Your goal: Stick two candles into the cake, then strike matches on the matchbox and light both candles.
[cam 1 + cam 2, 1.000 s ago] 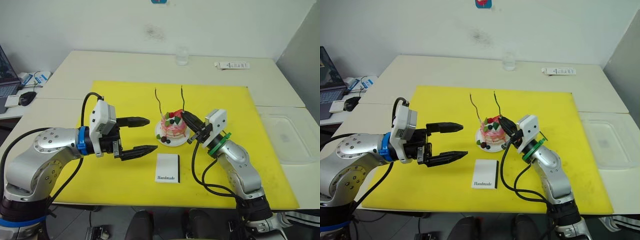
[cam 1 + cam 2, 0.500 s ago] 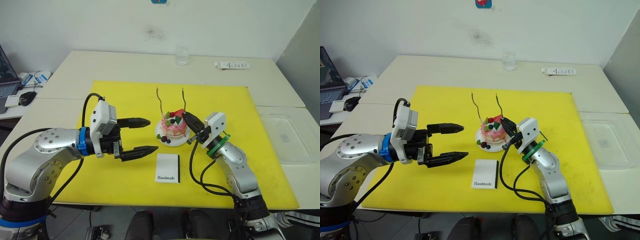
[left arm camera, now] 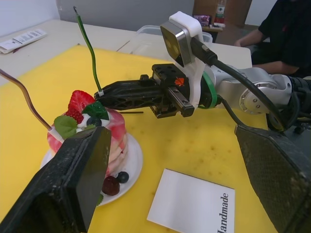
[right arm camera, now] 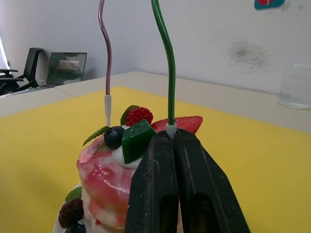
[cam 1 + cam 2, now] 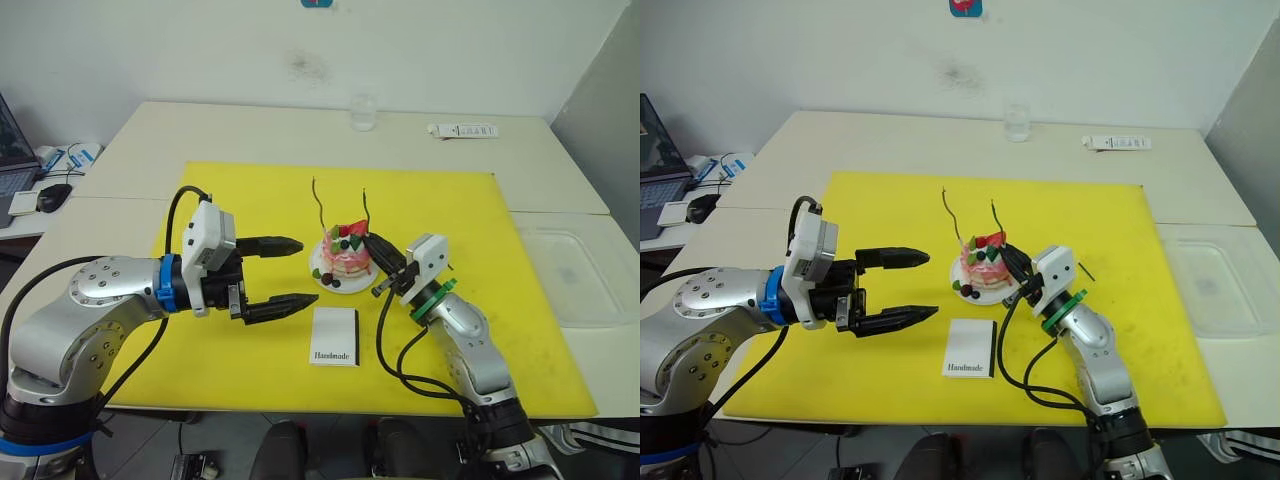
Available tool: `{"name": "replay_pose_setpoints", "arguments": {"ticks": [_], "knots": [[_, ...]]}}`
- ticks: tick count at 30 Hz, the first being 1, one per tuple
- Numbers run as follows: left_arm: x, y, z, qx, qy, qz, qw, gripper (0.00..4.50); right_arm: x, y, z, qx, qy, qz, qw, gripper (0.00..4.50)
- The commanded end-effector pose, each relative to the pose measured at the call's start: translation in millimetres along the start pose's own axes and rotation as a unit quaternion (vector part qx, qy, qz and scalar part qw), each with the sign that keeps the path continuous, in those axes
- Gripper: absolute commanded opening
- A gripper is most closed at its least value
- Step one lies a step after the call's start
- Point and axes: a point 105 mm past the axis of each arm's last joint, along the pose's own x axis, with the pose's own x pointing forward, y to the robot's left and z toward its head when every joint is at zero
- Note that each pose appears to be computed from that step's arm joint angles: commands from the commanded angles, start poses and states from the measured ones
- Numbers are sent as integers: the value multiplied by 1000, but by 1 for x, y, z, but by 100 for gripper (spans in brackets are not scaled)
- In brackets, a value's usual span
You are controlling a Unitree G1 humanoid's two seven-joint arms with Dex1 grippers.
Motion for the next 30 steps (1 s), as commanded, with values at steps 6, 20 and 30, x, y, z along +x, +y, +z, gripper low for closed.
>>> {"name": "replay_pose_setpoints", "arguments": {"ticks": [6, 20, 30], "knots": [[1, -4, 9, 19, -11, -4, 1000, 450, -1, 4, -8, 6, 8, 1, 1000, 3], [1, -4, 8, 22, -7, -6, 1000, 450, 8, -6, 24, -5, -47, -18, 999, 198], [3, -4, 7, 22, -7, -5, 1000, 450, 2, -3, 42, -25, -55, 5, 998, 336]]}}
